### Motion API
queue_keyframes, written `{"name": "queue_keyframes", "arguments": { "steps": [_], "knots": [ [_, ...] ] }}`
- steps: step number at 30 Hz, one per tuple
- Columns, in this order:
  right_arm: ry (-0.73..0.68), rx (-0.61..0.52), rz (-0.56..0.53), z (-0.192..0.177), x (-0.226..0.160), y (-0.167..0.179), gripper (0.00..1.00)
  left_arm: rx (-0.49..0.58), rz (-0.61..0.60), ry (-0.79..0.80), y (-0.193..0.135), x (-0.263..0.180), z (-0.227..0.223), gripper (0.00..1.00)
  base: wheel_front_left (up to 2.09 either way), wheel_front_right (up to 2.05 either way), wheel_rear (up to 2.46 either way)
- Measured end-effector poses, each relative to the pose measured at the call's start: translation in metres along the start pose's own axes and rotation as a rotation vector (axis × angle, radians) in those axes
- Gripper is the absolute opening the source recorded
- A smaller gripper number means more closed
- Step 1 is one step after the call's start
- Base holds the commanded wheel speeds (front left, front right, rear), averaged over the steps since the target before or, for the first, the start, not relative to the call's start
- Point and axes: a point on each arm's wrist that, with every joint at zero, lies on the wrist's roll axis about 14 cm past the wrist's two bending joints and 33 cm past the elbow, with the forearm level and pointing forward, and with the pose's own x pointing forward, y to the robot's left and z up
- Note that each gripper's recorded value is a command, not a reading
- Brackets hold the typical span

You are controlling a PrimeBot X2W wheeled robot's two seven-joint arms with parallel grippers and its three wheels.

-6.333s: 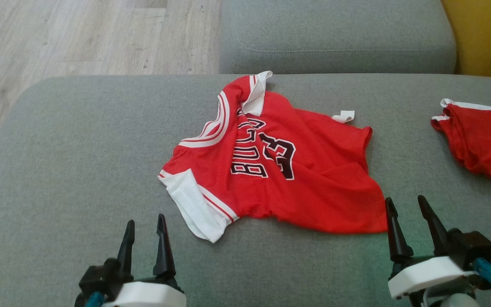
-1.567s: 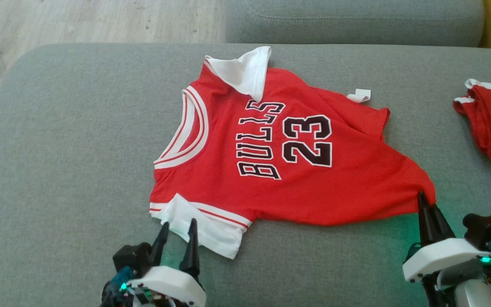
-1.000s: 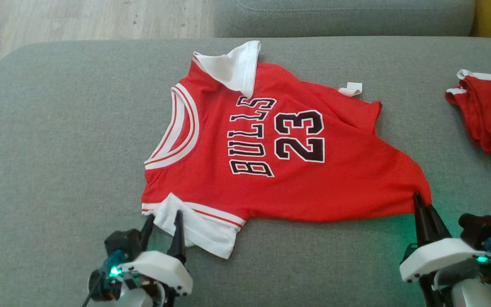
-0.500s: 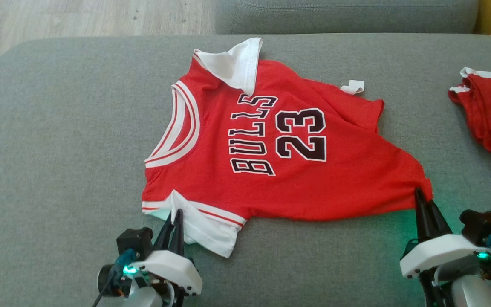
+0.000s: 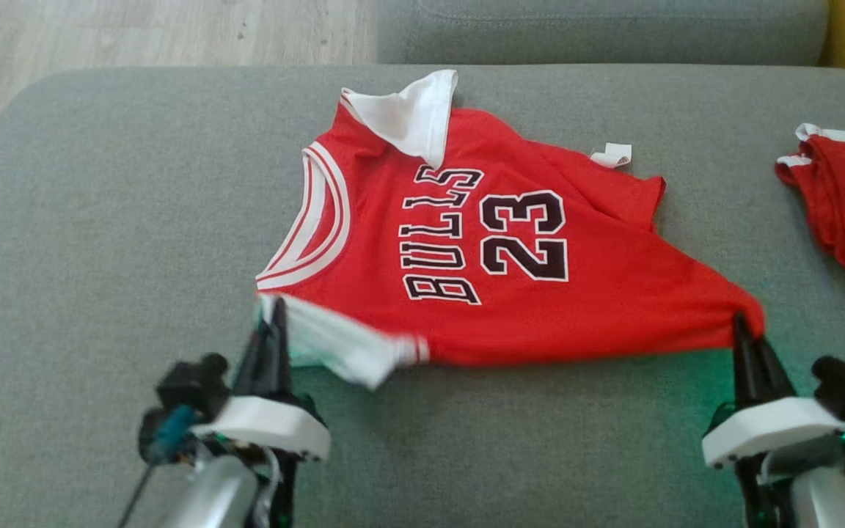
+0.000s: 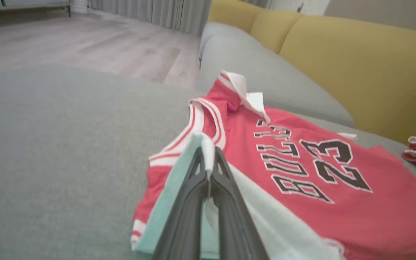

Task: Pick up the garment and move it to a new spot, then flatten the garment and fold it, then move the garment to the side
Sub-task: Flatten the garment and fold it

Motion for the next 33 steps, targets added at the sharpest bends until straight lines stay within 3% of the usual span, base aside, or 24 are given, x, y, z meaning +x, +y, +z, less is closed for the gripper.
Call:
{"name": "queue_keyframes", "arguments": {
  "steps": [11, 13, 14, 21, 26, 33],
  "knots": [
    [-0.378, -0.021, 0.073, 0.129, -0.012, 0.025, 0.00, 0.114, -0.109, -0.410, -0.025, -0.030, 0.149, 0.00, 0.00, 0.00, 0.00],
    [-0.465, -0.034, 0.095, 0.160, -0.025, 0.034, 0.00, 0.153, -0.152, -0.491, -0.038, -0.044, 0.181, 0.00, 0.00, 0.00, 0.00],
    [-0.546, -0.049, 0.120, 0.189, -0.041, 0.043, 0.00, 0.207, -0.203, -0.587, -0.056, -0.060, 0.217, 0.00, 0.00, 0.00, 0.00],
    [-0.780, -0.132, 0.159, 0.275, -0.094, 0.065, 0.00, 0.407, -0.384, -0.899, -0.125, -0.120, 0.335, 0.00, 0.00, 0.00, 0.00],
    [-0.833, -0.188, 0.153, 0.304, -0.102, 0.067, 0.00, 0.502, -0.448, -0.954, -0.152, -0.125, 0.364, 0.00, 0.00, 0.00, 0.00],
    [-0.692, -0.227, 0.158, 0.299, -0.050, 0.066, 0.00, 0.580, -0.452, -0.818, -0.161, -0.055, 0.369, 0.00, 0.00, 0.00, 0.00]
  ]
}}
